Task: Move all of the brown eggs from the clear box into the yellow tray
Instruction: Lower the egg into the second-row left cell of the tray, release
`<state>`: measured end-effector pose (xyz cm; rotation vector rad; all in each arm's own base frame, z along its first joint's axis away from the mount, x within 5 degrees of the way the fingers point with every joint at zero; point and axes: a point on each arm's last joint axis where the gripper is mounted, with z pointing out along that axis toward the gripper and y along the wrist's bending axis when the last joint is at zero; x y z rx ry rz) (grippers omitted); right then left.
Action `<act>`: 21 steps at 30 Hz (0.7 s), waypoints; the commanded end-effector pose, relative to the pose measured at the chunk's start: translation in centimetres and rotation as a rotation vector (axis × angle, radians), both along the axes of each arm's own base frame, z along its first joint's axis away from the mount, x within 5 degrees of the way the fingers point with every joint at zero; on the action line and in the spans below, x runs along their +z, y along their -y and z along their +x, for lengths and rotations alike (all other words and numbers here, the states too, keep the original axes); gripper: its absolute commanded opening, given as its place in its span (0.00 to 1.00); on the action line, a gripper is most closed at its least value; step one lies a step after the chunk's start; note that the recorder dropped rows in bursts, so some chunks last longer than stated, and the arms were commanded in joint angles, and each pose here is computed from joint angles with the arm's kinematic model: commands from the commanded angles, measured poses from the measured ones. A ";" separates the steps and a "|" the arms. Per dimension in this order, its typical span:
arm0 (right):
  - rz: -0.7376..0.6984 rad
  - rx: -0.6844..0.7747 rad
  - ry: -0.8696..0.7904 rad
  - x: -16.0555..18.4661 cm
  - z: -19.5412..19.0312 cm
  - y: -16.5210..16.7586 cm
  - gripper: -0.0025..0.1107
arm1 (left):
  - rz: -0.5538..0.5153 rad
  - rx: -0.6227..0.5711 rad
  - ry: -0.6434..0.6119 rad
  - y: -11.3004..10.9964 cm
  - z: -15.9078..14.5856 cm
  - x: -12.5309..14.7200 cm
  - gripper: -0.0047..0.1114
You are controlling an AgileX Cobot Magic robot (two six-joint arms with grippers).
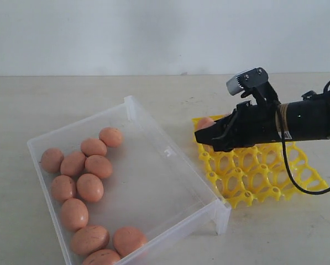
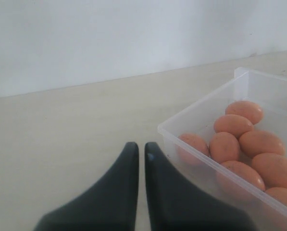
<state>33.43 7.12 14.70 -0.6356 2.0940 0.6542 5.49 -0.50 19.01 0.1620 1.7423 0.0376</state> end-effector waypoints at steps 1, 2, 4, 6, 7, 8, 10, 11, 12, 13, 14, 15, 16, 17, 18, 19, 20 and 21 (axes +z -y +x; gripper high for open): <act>-0.001 0.029 0.108 0.6 0.4 0.0 0.02 | -0.008 -0.002 0.008 0.0 0.0 0.0 0.08; -0.010 0.033 0.131 0.6 0.5 0.0 0.02 | -0.008 -0.002 0.008 0.0 0.0 0.0 0.08; -0.035 0.045 0.189 0.8 0.7 0.0 0.02 | -0.008 -0.002 0.008 0.0 0.0 0.0 0.08; -0.062 0.046 0.230 0.9 0.8 0.1 0.02 | -0.008 -0.002 0.008 0.0 0.0 0.0 0.08; -0.080 0.043 0.243 0.8 0.9 0.2 0.03 | -0.008 -0.002 0.008 0.0 0.0 0.0 0.08; -0.093 0.036 0.247 0.8 1.0 0.3 0.06 | -0.008 -0.002 0.008 0.0 0.0 0.0 0.08; -0.096 0.030 0.238 0.4 1.1 0.4 0.12 | -0.008 -0.002 0.008 0.0 0.0 0.0 0.08; -0.095 0.029 0.231 0.2 1.1 0.4 0.15 | -0.008 -0.002 0.008 0.0 0.0 0.0 0.08; -0.091 0.031 0.226 0.0 1.1 0.3 0.19 | -0.008 -0.002 0.008 0.0 0.0 0.0 0.08; -0.083 0.034 0.220 -0.3 1.1 0.3 0.22 | -0.008 -0.002 0.008 0.0 0.0 0.0 0.08; -0.080 0.036 0.210 -0.7 1.1 0.3 0.25 | -0.008 -0.002 0.008 0.0 0.0 0.0 0.08; -0.076 0.039 0.205 -0.9 1.1 0.2 0.26 | -0.008 -0.002 0.008 0.0 0.0 0.0 0.08; -0.069 0.042 0.202 -1.1 1.1 0.2 0.27 | -0.008 -0.002 0.008 0.0 0.0 0.0 0.08; -0.065 0.045 0.198 -1.3 1.1 0.1 0.27 | -0.008 -0.002 0.008 0.0 0.0 0.0 0.08; -0.063 0.046 0.195 -1.4 1.2 0.1 0.27 | -0.008 -0.002 0.008 0.0 0.0 0.0 0.08; -0.061 0.047 0.193 -1.5 1.2 0.1 0.27 | -0.008 -0.002 0.008 0.0 0.0 0.0 0.08; -0.063 0.047 0.192 -1.7 1.2 0.1 0.27 | -0.008 -0.002 0.008 0.0 0.0 0.0 0.08; -0.064 0.045 0.192 -1.7 1.2 0.1 0.27 | -0.008 -0.002 0.008 0.0 0.0 0.0 0.08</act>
